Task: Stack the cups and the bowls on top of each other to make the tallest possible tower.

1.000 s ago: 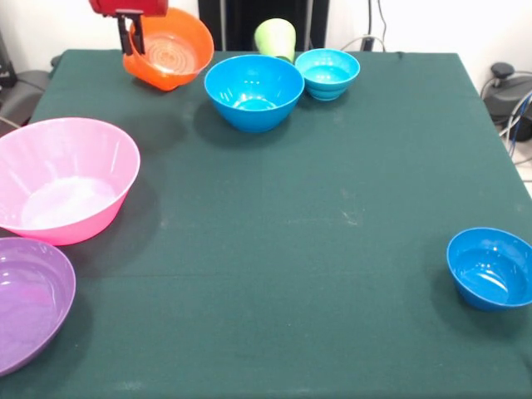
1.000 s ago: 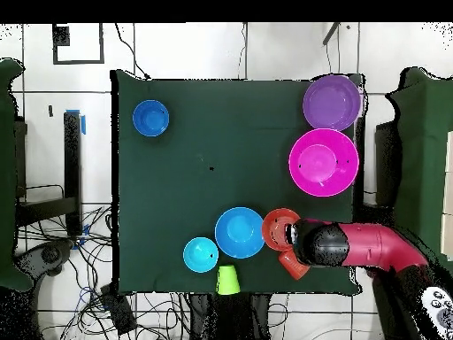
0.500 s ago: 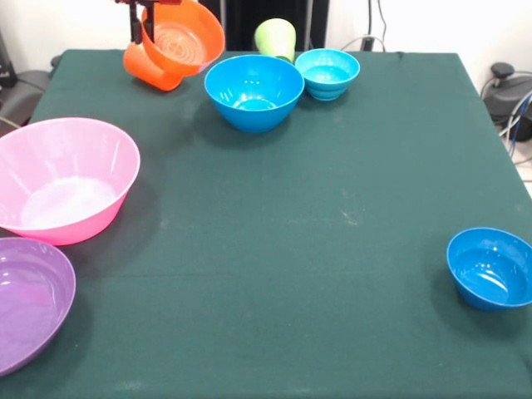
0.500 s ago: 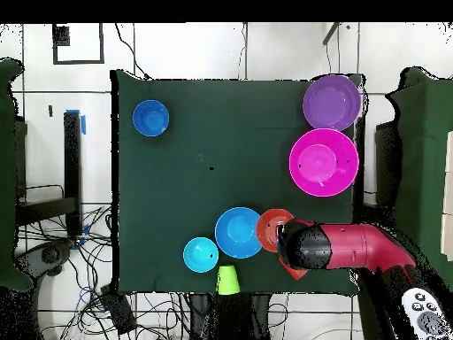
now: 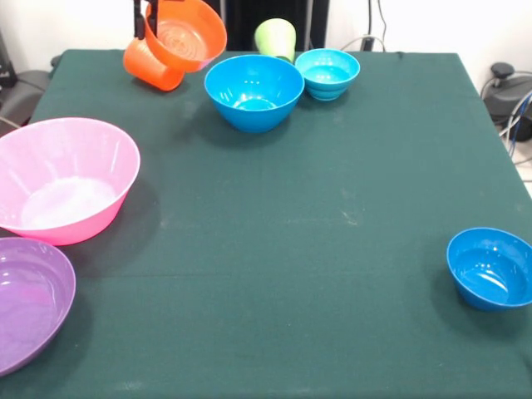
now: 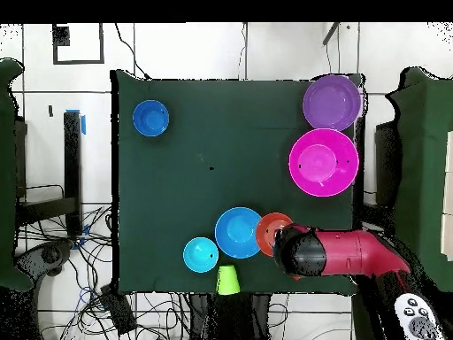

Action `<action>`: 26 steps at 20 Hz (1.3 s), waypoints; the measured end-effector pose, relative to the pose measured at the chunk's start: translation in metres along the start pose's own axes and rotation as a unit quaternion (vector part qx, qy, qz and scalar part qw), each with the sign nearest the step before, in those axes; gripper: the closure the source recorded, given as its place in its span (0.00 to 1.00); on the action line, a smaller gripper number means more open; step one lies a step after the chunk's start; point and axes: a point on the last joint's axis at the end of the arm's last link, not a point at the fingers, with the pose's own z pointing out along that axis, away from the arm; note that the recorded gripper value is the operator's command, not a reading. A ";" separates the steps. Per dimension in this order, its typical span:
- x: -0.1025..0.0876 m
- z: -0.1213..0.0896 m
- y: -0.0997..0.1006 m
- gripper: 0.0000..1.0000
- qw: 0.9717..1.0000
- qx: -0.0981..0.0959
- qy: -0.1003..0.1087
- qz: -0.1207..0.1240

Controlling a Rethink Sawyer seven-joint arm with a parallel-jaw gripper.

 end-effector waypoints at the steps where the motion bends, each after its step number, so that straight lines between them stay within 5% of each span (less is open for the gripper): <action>1: 0.001 0.000 0.000 1.00 1.000 0.003 0.001 0.000; 6: 0.007 -0.005 0.020 1.00 0.999 0.034 0.001 -0.008; 12: -0.002 -0.005 0.057 1.00 0.998 0.050 -0.035 0.008; 18: 0.000 0.015 0.070 1.00 0.998 0.032 -0.042 0.043; 26: 0.026 0.056 0.062 1.00 0.998 0.004 -0.002 0.070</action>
